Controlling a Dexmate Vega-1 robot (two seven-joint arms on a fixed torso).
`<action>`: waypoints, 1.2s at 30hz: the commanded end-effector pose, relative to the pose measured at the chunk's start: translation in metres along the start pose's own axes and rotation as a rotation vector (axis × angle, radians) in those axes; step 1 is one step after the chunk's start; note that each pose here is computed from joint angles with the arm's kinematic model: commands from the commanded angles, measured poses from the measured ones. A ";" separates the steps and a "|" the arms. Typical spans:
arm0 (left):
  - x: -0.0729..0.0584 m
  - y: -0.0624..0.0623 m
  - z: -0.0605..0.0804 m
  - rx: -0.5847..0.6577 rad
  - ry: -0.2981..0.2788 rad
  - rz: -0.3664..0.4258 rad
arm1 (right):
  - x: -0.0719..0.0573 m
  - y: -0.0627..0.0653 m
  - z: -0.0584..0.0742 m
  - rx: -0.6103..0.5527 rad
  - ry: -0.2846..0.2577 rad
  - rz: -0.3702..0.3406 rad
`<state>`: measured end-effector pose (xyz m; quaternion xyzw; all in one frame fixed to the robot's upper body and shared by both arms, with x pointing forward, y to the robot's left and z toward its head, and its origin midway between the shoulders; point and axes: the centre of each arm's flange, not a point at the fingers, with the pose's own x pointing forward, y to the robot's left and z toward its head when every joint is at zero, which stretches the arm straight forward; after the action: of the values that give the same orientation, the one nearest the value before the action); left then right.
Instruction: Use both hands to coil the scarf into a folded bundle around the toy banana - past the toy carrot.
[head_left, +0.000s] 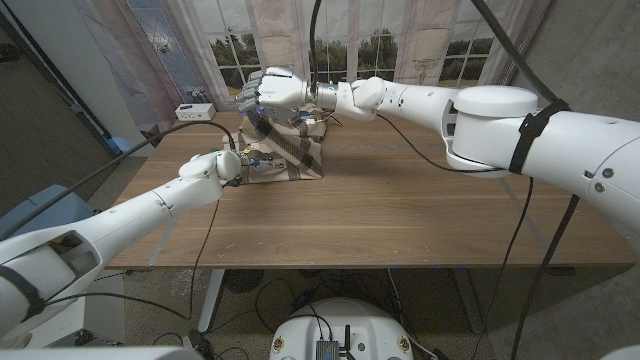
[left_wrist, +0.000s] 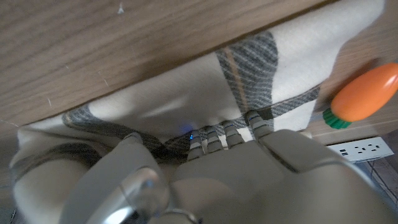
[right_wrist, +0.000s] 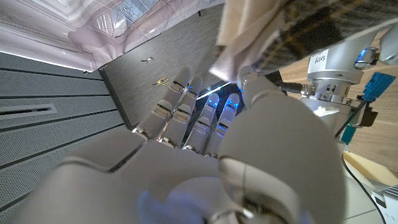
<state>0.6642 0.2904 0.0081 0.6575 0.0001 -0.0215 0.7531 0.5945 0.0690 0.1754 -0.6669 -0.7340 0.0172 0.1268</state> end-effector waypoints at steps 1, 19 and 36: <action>-0.004 -0.001 -0.001 0.000 0.003 0.004 | 0.002 -0.010 0.004 0.019 0.010 -0.010; -0.066 0.027 0.000 0.009 0.022 0.218 | -0.016 -0.014 -0.006 -0.013 0.114 0.028; -0.144 0.053 0.026 0.075 -0.026 0.470 | -0.033 -0.012 -0.010 -0.008 0.217 0.073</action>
<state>0.5709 0.2907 0.0474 0.6601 -0.0979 0.0991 0.7382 0.5855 0.0454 0.1797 -0.6822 -0.7077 -0.0344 0.1806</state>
